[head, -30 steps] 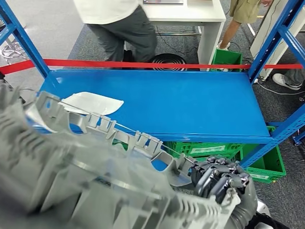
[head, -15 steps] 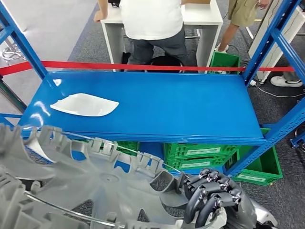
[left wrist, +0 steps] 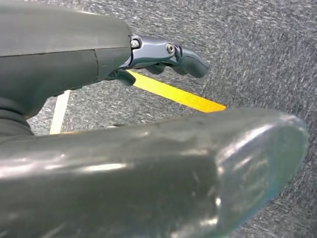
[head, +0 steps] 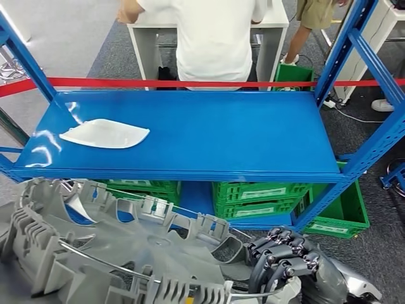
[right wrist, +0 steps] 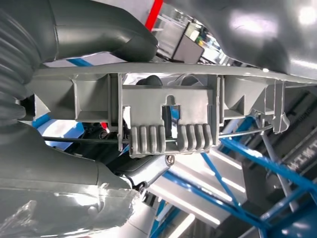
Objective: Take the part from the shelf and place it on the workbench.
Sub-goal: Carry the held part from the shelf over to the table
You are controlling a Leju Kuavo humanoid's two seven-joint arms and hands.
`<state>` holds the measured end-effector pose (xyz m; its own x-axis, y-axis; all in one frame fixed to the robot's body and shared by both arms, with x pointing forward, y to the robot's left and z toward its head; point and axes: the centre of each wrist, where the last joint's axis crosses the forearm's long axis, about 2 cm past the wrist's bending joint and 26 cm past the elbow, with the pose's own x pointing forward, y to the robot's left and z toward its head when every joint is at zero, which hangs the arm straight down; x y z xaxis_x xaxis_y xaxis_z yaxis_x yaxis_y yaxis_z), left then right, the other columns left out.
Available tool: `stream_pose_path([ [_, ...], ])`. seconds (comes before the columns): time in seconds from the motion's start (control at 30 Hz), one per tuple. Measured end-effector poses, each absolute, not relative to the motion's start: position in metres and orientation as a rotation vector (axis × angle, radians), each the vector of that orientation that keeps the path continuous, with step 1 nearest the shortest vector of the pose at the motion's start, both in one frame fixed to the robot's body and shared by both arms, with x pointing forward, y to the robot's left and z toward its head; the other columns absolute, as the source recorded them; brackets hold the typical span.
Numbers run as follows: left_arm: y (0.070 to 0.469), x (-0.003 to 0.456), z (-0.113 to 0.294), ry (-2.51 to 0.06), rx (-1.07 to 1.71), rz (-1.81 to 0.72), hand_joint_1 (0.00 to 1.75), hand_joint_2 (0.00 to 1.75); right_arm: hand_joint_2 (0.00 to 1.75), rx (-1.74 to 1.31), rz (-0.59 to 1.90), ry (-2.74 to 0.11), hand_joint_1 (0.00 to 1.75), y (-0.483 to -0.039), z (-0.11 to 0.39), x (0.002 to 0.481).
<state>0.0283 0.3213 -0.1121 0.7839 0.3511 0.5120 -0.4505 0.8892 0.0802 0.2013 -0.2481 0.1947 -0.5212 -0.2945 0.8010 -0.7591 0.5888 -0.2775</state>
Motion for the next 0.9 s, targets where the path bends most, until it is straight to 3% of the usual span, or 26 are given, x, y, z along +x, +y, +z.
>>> stream_pose_path([
  [0.9, 0.322, 0.029, -0.112, -0.507, 0.184, 0.396, 0.00, 0.00, 1.75, 0.801, 0.905, -2.092, 1.75, -0.262, 0.206, 0.208],
])
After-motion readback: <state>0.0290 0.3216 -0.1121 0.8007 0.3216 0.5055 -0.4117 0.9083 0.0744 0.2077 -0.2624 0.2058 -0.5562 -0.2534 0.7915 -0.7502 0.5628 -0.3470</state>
